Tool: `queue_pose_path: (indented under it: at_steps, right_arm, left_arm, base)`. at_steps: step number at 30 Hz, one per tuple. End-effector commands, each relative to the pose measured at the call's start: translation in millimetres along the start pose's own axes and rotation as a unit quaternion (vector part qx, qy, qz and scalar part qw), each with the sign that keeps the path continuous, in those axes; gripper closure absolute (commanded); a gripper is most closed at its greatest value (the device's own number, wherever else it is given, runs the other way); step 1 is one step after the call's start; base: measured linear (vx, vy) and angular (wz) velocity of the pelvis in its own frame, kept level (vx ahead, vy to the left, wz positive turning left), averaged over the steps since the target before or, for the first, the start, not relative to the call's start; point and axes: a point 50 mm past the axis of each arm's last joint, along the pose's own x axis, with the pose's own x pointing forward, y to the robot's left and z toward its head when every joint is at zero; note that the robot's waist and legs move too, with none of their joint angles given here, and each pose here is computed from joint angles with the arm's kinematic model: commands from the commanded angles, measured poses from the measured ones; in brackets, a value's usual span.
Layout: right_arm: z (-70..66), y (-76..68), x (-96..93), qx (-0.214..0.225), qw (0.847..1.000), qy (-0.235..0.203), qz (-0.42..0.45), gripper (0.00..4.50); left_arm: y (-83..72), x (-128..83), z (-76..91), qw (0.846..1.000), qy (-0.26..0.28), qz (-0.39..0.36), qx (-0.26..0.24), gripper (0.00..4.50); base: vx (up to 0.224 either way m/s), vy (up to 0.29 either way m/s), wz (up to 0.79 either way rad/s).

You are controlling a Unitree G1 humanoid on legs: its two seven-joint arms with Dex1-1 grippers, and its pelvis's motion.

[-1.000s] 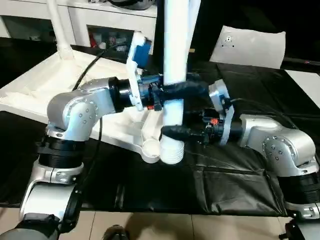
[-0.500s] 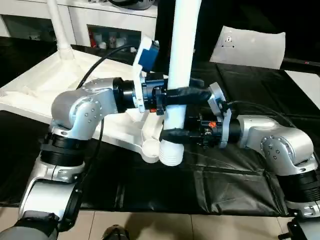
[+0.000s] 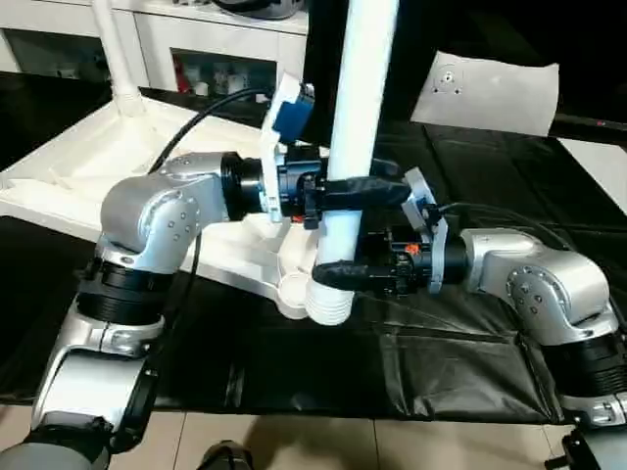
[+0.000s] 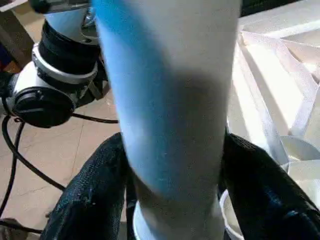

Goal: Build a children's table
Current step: Pick table leg

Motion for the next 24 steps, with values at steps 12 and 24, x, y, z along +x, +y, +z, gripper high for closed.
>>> queue_pose_path:
  at_steps: [12,24]
  right_arm:
    - [-0.2,0.2,2.1,0.018,1.000,-0.018,0.003,2.55]
    - [1.3,-4.6,-1.2,0.014,0.998,-0.046,-0.029,2.59]
  left_arm:
    - [0.4,11.0,12.5,1.000,-0.010,-0.001,0.013,2.65]
    - [4.7,7.5,23.4,0.994,-0.100,0.054,-0.004,1.49]
  base:
    - [0.000,0.000,0.00]
    - [0.000,0.000,0.00]
